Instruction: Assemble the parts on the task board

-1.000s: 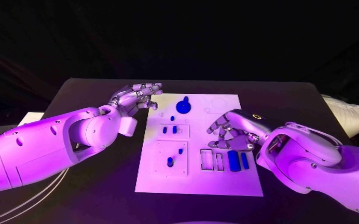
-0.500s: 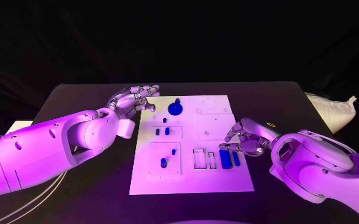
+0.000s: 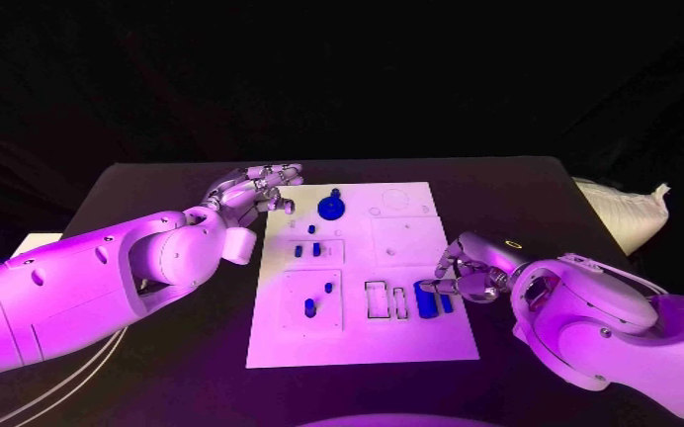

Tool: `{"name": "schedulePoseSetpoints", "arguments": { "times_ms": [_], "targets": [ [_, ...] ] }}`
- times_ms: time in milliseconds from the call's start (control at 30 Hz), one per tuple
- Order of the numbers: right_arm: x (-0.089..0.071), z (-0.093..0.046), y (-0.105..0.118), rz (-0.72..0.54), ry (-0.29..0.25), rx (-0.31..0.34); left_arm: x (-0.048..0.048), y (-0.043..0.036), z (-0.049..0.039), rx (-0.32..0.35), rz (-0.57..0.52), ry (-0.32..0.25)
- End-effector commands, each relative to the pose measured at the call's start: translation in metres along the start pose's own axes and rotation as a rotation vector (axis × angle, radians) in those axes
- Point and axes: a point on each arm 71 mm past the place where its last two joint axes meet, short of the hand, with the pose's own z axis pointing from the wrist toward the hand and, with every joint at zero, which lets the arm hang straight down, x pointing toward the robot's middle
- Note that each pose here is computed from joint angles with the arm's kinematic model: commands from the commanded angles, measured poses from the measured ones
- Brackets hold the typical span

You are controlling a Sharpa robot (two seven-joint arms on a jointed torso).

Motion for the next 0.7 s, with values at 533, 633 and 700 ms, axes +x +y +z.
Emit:
{"name": "schedulePoseSetpoints", "arguments": {
  "times_ms": [533, 633, 700],
  "targets": [
    [0.023, 0.011, 0.001, -0.11, 0.048, 0.029, 0.0011, 0.0031, -0.0011, -0.003, -0.012, 0.02],
    [0.024, 0.012, 0.0, -0.127, 0.044, 0.034, 0.0005, 0.003, -0.0015, -0.003, -0.012, 0.019],
    [0.025, 0.012, 0.0, -0.137, 0.04, 0.033, 0.0001, 0.003, -0.0018, -0.003, -0.012, 0.018]
  ]
}}
